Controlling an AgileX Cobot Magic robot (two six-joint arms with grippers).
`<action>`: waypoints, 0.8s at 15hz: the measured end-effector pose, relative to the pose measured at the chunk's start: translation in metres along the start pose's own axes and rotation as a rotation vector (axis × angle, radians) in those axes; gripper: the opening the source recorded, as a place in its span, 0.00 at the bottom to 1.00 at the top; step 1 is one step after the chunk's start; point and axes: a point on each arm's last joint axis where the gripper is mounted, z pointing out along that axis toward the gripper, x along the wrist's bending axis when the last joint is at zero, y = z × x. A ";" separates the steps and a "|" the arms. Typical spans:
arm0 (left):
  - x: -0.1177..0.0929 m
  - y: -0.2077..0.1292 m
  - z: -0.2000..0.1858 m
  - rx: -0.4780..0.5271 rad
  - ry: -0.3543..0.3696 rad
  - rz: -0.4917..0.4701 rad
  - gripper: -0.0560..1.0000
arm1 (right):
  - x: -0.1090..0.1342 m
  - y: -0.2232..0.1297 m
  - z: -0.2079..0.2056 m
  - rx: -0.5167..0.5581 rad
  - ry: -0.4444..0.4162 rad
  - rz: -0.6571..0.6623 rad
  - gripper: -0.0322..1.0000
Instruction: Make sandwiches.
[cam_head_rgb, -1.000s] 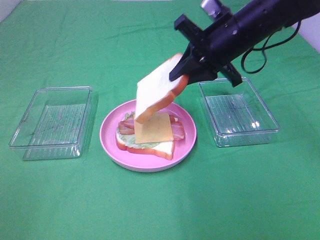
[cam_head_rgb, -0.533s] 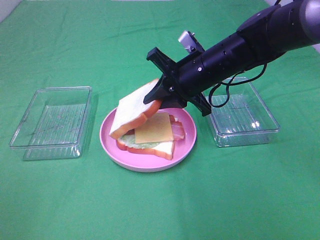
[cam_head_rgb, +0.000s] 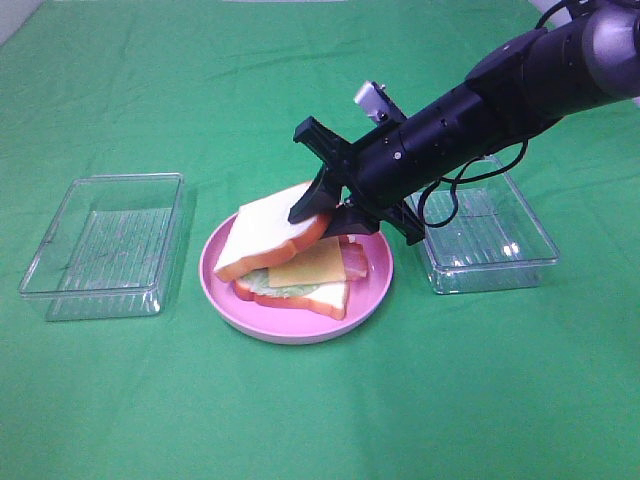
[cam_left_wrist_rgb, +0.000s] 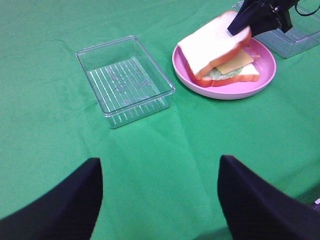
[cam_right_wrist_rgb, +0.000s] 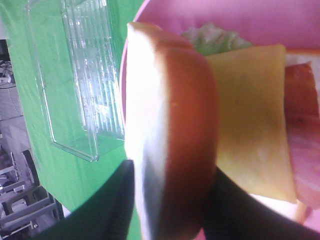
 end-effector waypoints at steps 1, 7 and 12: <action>0.000 0.000 0.000 0.000 0.000 0.000 0.65 | -0.001 0.000 0.000 0.006 -0.012 -0.012 0.53; 0.000 0.000 0.000 0.000 0.000 0.000 0.65 | -0.010 -0.004 -0.002 0.039 -0.128 -0.094 0.72; 0.000 0.000 0.000 0.000 0.000 0.000 0.65 | 0.000 -0.023 -0.059 0.108 -0.427 -0.275 0.72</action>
